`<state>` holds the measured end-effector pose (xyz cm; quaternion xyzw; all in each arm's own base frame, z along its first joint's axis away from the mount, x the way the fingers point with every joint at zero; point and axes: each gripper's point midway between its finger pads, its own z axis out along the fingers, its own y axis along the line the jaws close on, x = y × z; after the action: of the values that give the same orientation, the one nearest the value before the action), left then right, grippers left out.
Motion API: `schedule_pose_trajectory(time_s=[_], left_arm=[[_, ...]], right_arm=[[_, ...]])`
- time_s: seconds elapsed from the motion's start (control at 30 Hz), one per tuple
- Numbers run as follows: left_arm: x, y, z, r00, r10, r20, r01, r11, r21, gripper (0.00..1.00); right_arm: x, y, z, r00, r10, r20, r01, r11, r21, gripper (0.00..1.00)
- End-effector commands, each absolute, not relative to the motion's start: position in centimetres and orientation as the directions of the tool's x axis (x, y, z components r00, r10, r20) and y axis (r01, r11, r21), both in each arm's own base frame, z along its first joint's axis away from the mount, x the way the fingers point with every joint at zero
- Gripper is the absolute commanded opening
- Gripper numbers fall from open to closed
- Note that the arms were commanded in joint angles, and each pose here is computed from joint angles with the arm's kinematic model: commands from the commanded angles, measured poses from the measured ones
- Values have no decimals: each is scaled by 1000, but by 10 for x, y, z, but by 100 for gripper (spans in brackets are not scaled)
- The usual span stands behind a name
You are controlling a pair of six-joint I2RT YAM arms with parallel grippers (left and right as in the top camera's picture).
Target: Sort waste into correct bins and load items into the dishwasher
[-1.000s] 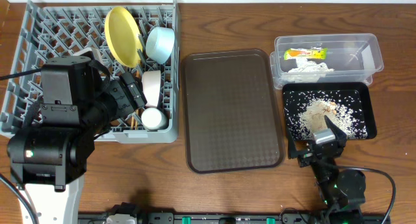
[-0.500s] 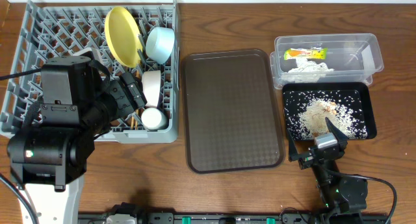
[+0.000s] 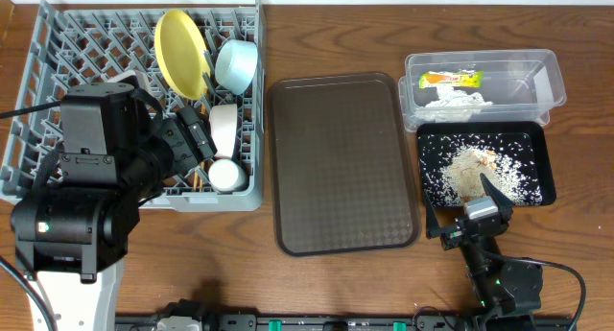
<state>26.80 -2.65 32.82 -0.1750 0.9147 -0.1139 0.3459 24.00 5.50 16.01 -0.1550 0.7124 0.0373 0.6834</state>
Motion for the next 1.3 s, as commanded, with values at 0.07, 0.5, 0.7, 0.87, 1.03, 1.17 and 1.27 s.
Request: schedule_pose_trajectory(time_s=[0.07, 0.5, 0.7, 0.87, 1.03, 1.17, 1.27], left_arm=[[268, -27, 332, -694, -406, -595, -242, 909, -339, 88], [263, -13, 338, -668, -356, -653, -244, 934, -259, 88], [250, 13, 347, -546, -367, -753, -289, 926, -241, 88], [237, 26, 328, -442, -306, -843, -259, 943, -207, 88], [232, 29, 304, -294, -268, -918, -223, 953, -207, 88], [233, 30, 283, -163, -253, -954, -193, 956, -221, 88], [236, 30, 261, -86, -226, -970, -172, 963, -209, 88]], right_arm=[[240, 55, 160, -17, -159, -987, -277, 949, -148, 99], [240, 55, 160, -17, -159, -987, -277, 949, -148, 99], [240, 55, 160, -17, -158, -987, -277, 950, -148, 99], [240, 55, 160, -17, -158, -987, -277, 950, -148, 99], [240, 55, 160, -17, -159, -987, -277, 949, -148, 99], [240, 55, 160, -17, -159, -987, -277, 949, -148, 99], [240, 55, 160, -17, -159, -987, -277, 949, -148, 99]])
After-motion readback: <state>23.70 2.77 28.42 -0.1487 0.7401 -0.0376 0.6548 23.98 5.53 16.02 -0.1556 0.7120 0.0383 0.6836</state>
